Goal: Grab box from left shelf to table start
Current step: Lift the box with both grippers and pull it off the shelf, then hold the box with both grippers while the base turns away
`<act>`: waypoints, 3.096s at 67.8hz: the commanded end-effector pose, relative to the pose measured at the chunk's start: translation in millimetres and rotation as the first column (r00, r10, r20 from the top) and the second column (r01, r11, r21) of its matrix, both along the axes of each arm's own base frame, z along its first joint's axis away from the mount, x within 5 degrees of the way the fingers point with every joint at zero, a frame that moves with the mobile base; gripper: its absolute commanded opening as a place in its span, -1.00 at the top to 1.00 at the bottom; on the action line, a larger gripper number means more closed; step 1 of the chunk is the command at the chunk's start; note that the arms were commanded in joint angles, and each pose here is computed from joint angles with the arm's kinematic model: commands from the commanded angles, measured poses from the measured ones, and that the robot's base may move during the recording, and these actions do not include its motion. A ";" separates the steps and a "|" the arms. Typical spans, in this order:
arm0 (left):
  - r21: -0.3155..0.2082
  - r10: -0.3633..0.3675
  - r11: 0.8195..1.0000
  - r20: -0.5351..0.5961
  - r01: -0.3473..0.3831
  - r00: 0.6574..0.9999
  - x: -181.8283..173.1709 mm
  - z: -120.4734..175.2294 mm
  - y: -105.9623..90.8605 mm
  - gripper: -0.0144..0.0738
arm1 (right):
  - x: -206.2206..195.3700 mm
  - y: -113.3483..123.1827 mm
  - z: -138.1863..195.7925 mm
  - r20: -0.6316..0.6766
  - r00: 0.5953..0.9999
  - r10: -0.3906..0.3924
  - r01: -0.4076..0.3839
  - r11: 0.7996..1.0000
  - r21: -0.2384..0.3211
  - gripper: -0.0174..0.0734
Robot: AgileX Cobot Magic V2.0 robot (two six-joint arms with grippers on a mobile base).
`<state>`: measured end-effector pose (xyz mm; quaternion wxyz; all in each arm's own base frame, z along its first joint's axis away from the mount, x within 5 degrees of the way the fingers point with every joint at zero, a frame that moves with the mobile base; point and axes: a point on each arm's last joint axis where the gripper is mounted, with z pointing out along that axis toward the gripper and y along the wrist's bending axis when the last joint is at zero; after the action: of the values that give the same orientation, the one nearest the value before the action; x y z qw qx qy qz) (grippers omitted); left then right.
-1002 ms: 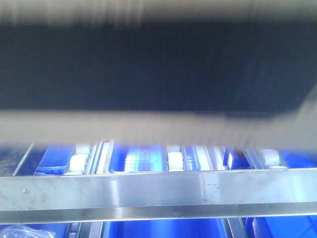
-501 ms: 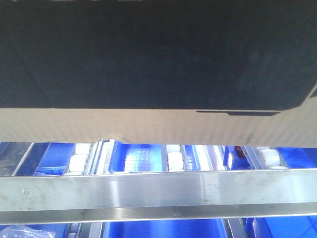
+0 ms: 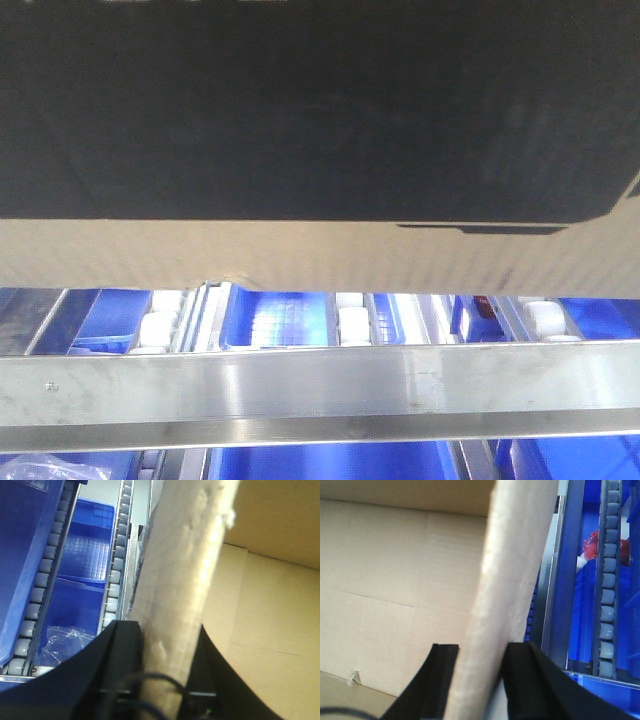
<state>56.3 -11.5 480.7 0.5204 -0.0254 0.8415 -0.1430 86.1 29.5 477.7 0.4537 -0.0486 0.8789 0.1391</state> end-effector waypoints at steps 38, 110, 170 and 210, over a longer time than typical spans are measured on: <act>0.009 -0.145 0.989 0.100 0.145 0.984 4.5 16.1 -12.8 0.88 | 4.0 -10.5 15.3 0.146 0.987 -0.067 0.079 0.994 -0.080 0.49; 0.041 -0.152 0.986 -0.144 0.159 0.978 100.9 -14.1 -48.6 0.88 | 4.0 -10.5 15.3 0.146 0.987 -0.067 0.079 0.994 -0.080 0.49; 0.016 -0.107 0.994 0.243 0.107 0.964 28.3 15.0 -16.9 0.88 | 4.0 -10.5 15.3 0.146 0.987 -0.067 0.079 0.994 -0.080 0.49; 0.033 -0.083 0.997 0.427 0.076 0.900 45.1 13.0 -19.8 0.88 | 4.0 -10.5 15.3 0.146 0.987 -0.067 0.079 0.994 -0.080 0.49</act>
<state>112.5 -31.7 465.6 0.6015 0.0090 0.7843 -0.1513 90.0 23.2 476.7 0.4586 -0.0402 0.8820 0.1007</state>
